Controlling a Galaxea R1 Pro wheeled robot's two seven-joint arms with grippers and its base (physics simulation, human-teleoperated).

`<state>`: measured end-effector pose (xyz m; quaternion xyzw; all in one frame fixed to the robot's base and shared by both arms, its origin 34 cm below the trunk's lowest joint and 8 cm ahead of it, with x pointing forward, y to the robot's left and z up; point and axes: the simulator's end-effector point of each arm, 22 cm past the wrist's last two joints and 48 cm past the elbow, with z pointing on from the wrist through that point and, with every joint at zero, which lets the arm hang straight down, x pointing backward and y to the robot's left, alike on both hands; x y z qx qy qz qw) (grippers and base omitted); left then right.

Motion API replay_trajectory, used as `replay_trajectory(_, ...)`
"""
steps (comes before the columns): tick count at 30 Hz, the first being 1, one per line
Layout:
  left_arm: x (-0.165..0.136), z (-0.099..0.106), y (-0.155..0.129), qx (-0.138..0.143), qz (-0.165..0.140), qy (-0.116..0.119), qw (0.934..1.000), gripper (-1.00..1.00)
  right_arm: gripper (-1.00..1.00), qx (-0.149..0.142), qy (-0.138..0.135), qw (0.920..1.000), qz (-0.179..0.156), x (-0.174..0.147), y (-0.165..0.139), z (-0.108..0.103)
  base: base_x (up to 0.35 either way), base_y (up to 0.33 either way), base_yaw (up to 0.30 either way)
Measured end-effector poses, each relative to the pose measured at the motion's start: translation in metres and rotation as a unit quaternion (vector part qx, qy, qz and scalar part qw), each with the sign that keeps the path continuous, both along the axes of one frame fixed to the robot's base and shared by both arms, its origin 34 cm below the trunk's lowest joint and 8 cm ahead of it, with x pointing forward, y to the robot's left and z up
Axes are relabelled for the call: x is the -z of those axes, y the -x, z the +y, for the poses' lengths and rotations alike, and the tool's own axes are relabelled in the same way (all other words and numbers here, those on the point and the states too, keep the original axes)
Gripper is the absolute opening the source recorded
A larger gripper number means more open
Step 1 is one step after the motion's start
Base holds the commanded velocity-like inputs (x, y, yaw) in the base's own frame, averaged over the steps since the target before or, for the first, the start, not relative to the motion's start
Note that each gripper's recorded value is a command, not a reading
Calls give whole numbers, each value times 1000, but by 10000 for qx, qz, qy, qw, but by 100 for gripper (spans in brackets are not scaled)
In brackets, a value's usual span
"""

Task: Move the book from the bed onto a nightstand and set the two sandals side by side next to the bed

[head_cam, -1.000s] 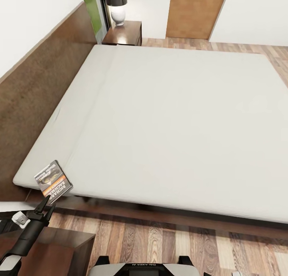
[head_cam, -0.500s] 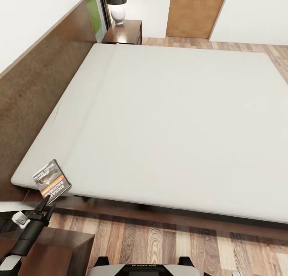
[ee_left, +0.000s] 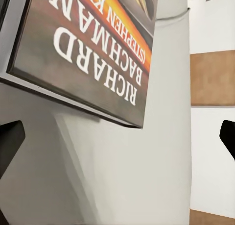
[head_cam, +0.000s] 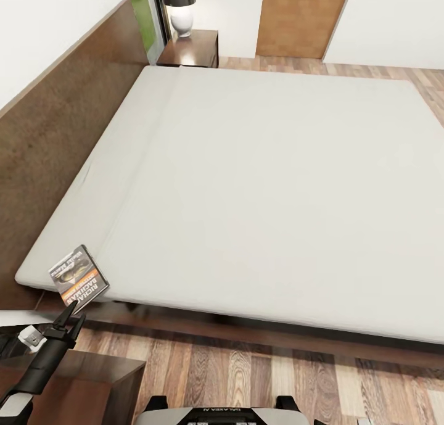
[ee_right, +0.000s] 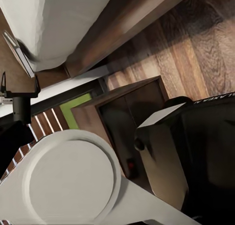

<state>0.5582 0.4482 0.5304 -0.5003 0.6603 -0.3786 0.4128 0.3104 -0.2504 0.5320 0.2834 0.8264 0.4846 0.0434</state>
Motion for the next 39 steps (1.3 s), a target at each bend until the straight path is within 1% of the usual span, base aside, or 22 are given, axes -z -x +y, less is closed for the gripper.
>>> replay_trajectory(8, 14, 0, 1, -2, -3, 0, 10000, 100, 100, 0, 0, 10000, -3, 14, 0, 0, 0, 0, 0)
replay_trajectory(17, 14, 0, 0, -2, -4, 0, 10000, 100, 100, 0, -1, 10000, -2, 14, 1, 0, 0, 0, 0)
replay_trajectory(21, 21, 0, 1, -2, -4, 0, 10000, 100, 100, 0, 0, 10000, -2, 21, 1, 0, 0, 0, 0)
replay_trajectory(39, 21, 0, 1, -1, -3, 0, 10000, 100, 100, 0, 0, 10000, -4, 21, 1, 0, 0, 0, 0)
